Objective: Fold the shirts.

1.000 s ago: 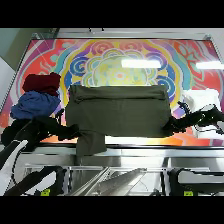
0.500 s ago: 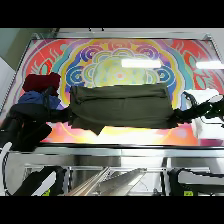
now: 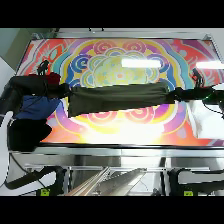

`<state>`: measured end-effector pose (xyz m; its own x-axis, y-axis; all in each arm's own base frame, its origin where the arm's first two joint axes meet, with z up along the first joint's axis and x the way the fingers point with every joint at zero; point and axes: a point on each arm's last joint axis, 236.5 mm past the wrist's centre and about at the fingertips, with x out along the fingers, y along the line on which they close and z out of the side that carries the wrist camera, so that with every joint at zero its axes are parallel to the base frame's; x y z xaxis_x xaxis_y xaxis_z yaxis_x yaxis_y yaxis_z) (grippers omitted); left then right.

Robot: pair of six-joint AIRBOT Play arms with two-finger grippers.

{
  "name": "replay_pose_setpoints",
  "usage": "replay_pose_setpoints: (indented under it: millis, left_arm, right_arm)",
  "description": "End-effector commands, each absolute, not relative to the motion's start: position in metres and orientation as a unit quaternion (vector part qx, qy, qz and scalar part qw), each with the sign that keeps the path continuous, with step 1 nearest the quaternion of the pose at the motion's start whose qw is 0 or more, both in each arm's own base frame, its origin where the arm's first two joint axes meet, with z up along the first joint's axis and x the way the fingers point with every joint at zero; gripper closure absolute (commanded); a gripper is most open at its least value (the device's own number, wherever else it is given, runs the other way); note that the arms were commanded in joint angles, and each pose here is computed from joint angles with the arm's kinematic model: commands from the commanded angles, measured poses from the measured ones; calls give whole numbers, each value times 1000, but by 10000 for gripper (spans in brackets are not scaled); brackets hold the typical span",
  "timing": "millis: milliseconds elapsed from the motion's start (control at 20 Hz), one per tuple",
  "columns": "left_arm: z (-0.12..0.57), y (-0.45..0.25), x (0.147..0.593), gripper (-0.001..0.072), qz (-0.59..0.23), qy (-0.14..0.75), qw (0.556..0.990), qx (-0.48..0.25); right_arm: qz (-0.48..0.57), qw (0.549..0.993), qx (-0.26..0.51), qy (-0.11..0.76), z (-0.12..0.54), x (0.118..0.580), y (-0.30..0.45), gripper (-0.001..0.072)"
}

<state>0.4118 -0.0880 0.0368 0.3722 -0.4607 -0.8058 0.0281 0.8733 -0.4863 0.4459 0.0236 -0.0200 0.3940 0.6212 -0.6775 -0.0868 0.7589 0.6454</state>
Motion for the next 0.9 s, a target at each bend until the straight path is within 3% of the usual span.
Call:
replay_pose_setpoints:
  millis: [0, 400, 550, 600, 650, 700, 750, 850]
  left_arm:
    - [10, -84, 447, 684, -149, 552, 796, -198]
    - [-59, -89, 482, 683, -151, 592, 767, -196]
    - [-57, -100, 497, 651, -170, 581, 776, -177]
    - [-51, -102, 504, 248, -173, 574, 782, -173]
    - [-42, -105, 513, 18, -176, 563, 788, -177]
    - [-33, -107, 521, 12, -178, 554, 794, -174]
    - [-22, -107, 527, 12, -180, 544, 801, -173]
    - [-2, -109, 534, 12, -186, 533, 807, -172]
  right_arm:
    - [222, 827, 233, 462, -33, 491, 30, 684]
    - [230, 828, 216, 463, -59, 520, 33, 676]
    - [229, 828, 209, 467, -61, 518, 31, 514]
    - [231, 827, 204, 471, -61, 517, 30, 471]
    - [224, 828, 197, 475, -60, 517, 22, 315]
    - [206, 832, 182, 482, -60, 519, 9, 233]
    - [187, 837, 154, 491, -62, 522, -7, 224]
    - [141, 840, 116, 511, -64, 527, -38, 91]
